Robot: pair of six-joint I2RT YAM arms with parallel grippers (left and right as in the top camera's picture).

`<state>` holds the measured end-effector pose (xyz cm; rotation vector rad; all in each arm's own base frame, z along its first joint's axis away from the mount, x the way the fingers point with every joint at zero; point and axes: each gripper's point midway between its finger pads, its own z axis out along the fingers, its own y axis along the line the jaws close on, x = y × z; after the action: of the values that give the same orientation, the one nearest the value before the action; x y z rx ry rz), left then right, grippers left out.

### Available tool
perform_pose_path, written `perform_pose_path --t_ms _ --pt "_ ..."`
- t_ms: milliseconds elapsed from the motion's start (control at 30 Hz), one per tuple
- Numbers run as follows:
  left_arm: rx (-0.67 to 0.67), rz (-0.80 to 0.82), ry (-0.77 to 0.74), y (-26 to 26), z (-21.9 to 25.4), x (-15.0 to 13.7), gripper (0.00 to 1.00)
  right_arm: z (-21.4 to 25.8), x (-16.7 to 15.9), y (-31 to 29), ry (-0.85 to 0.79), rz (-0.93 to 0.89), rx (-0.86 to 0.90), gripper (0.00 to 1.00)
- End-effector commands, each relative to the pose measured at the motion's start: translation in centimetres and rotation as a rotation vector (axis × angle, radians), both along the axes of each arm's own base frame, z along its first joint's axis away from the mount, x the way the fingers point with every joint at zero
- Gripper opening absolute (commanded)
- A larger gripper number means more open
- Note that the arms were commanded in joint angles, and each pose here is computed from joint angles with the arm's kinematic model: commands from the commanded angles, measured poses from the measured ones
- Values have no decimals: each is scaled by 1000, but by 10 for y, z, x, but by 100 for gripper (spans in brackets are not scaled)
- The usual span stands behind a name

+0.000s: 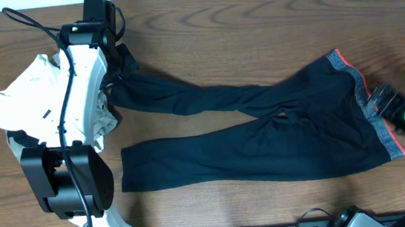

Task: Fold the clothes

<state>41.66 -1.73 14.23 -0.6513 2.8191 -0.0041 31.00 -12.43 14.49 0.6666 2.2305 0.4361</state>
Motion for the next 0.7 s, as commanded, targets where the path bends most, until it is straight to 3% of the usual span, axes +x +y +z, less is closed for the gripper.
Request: perform_pose_path --t_ms 0,200,500,667 --pt "-1 13 21 1 -5 -4 6 39 14 5 -94 47 -32 99" --pt "-3 14 20 1 -5 -4 6 27 35 20 -88 163 -117 99" --pt "-9 7 18 -3 -5 -3 6 -46 106 27 -47 251 -163 99" --pt "-8 -7 17 -9 -5 -3 6 -95 146 36 56 287 -179 99"
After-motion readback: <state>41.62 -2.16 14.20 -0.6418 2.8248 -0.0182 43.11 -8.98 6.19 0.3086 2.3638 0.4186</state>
